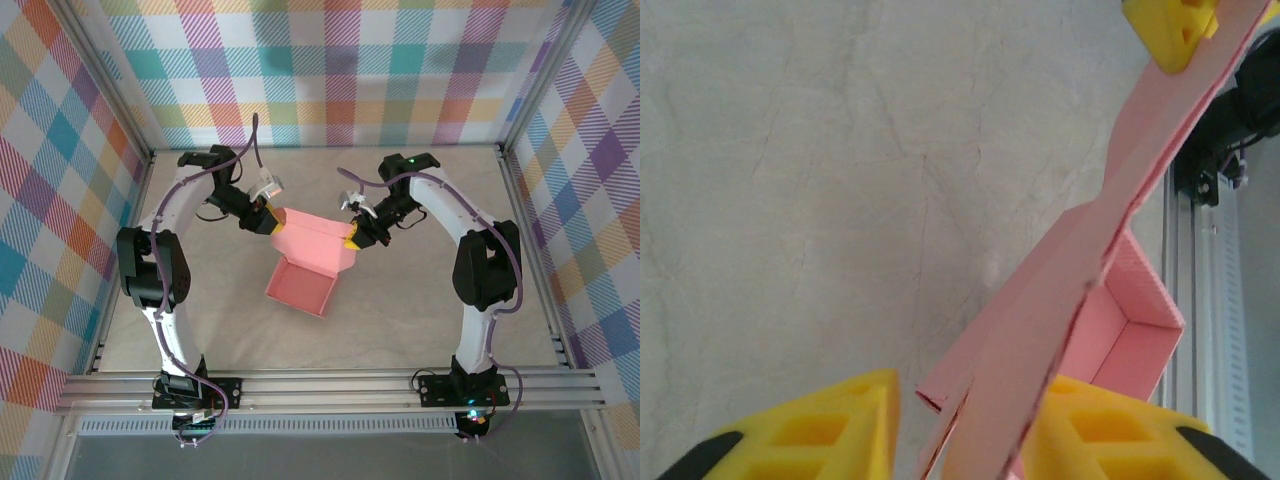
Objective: Fold the paper box
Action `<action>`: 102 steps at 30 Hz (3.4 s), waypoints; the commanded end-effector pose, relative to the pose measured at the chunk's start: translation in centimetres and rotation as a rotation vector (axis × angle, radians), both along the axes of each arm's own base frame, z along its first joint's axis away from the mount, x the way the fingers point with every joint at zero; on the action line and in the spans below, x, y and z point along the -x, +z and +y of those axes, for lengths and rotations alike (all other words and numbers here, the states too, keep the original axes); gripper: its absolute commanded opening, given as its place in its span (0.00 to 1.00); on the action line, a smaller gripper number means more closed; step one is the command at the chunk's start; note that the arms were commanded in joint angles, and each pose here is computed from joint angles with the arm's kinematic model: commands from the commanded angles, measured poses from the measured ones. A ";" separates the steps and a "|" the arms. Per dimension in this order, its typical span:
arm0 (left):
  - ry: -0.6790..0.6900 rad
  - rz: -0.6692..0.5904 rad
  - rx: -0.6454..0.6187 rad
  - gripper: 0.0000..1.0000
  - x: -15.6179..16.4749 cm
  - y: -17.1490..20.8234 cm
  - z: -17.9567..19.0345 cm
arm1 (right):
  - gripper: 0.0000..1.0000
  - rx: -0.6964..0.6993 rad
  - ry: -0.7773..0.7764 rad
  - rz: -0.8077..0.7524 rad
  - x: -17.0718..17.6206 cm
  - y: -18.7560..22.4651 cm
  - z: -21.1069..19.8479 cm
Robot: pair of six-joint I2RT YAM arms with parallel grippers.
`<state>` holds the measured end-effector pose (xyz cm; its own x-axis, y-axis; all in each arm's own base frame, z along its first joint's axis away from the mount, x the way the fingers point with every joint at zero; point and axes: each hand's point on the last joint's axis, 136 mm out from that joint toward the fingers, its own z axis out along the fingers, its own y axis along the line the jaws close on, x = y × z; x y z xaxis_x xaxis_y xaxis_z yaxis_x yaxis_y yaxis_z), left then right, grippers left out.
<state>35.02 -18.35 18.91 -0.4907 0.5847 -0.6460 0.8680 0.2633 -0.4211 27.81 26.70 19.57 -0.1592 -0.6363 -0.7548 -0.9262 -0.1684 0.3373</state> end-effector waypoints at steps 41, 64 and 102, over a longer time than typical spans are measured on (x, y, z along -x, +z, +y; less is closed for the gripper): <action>0.493 -0.350 -0.158 0.00 -0.4 -0.3 -3.5 | 0.02 0.119 -0.491 -0.215 -3.9 -2.1 -0.3; 0.895 -0.400 -0.008 0.00 -1.0 1.2 -6.2 | 0.00 0.216 -1.270 -0.254 -9.1 -1.4 -1.1; 1.129 -0.439 0.045 0.00 -1.1 -2.6 -9.1 | 0.00 -0.010 -1.748 -0.236 -7.7 -2.9 -3.0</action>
